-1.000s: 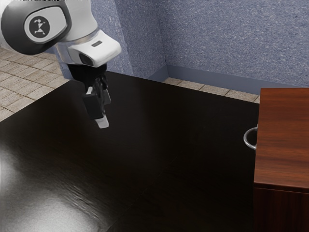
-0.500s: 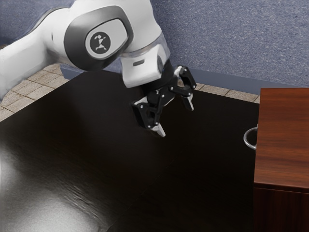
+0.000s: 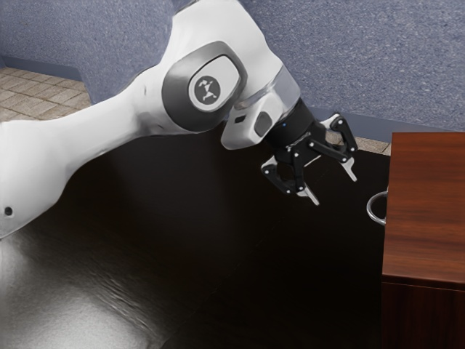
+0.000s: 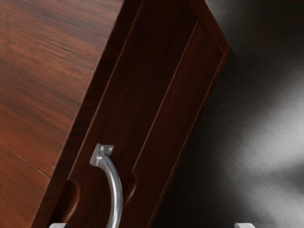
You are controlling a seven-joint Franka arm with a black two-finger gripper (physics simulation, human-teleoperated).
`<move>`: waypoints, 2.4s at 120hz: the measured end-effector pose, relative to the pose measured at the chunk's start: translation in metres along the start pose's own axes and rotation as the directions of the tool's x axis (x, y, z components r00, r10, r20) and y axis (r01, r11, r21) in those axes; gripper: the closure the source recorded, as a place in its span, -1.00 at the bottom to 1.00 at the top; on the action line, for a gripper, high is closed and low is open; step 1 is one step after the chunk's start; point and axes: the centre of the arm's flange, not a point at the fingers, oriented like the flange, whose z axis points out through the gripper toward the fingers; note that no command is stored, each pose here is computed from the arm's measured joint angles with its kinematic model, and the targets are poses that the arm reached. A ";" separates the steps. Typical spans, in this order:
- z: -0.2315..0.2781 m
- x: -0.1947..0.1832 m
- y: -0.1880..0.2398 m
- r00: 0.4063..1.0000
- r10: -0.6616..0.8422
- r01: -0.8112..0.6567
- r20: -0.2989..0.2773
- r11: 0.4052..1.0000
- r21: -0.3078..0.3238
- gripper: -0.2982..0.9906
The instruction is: Pull the drawer handle with one arm to open the drawer
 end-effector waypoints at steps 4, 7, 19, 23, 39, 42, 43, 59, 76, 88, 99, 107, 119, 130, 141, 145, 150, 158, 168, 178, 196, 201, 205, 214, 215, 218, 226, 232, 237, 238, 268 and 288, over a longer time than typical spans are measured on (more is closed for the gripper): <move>0.006 -0.003 -0.001 1.000 0.022 -0.022 -0.008 1.000 0.008 -0.07; 0.010 -0.005 -0.001 0.999 0.038 -0.038 -0.013 0.999 0.012 -0.03; 0.024 -0.006 -0.005 0.994 0.105 -0.104 -0.026 0.994 0.028 0.06; 0.028 -0.006 -0.006 0.992 0.125 -0.124 -0.031 0.992 0.034 0.09; 0.036 -0.009 -0.008 0.981 0.193 -0.190 -0.037 0.980 0.057 0.14; 0.038 -0.010 -0.008 0.978 0.203 -0.201 -0.039 0.978 0.059 0.15; 0.039 -0.011 -0.008 0.978 0.206 -0.204 -0.039 0.977 0.060 0.15; 0.052 -0.013 -0.009 0.965 0.259 -0.255 -0.049 0.964 0.072 0.19; 0.064 -0.015 -0.010 0.952 0.300 -0.295 -0.057 0.952 0.082 0.22; 0.071 -0.019 -0.009 0.945 0.322 -0.317 -0.059 0.945 0.085 0.25; 0.079 -0.022 -0.008 0.938 0.340 -0.334 -0.061 0.939 0.085 0.33; 0.085 -0.024 -0.008 0.934 0.352 -0.346 -0.064 0.934 0.085 0.38; 0.087 -0.026 -0.005 0.929 0.365 -0.360 -0.062 0.929 0.084 0.51; 0.078 -0.028 0.007 0.929 0.367 -0.363 -0.051 0.929 0.072 0.58; 0.065 -0.034 0.024 0.934 0.356 -0.354 -0.036 0.934 0.053 0.64; 0.063 -0.036 0.029 0.935 0.353 -0.351 -0.034 0.935 0.050 0.65; 0.060 -0.040 0.037 0.938 0.346 -0.344 -0.032 0.938 0.047 0.66; 0.057 -0.045 0.049 0.942 0.336 -0.334 -0.031 0.941 0.045 0.66; 0.046 -0.056 0.066 0.949 0.315 -0.314 -0.016 0.949 0.037 0.66; 0.032 -0.061 0.081 0.953 0.303 -0.303 0.004 0.953 0.026 0.68; 0.012 -0.066 0.102 0.959 0.283 -0.283 0.034 0.959 0.007 0.68; 0.008 -0.067 0.107 0.960 0.277 -0.278 0.040 0.961 0.004 0.68; 0.005 -0.068 0.110 0.961 0.274 -0.274 0.044 0.962 0.001 0.68; -0.001 -0.070 0.118 0.963 0.265 -0.265 0.051 0.964 0.000 0.68; -0.001 -0.071 0.119 0.963 0.263 -0.264 0.052 0.965 0.000 0.68; -0.003 -0.072 0.122 0.964 0.259 -0.259 0.055 0.966 -0.002 0.68; -0.007 -0.076 0.131 0.968 0.245 -0.245 0.060 0.969 -0.004 0.68; -0.007 -0.079 0.137 0.970 0.237 -0.237 0.060 0.971 -0.004 0.68; -0.008 -0.080 0.141 0.971 0.232 -0.233 0.061 0.973 -0.003 0.69; -0.008 -0.080 0.141 0.971 0.232 -0.232 0.061 0.973 -0.003 0.69; -0.010 -0.081 0.145 0.969 0.238 -0.238 0.063 0.971 -0.009 0.61; -0.010 -0.081 0.146 0.969 0.239 -0.238 0.063 0.971 -0.016 0.36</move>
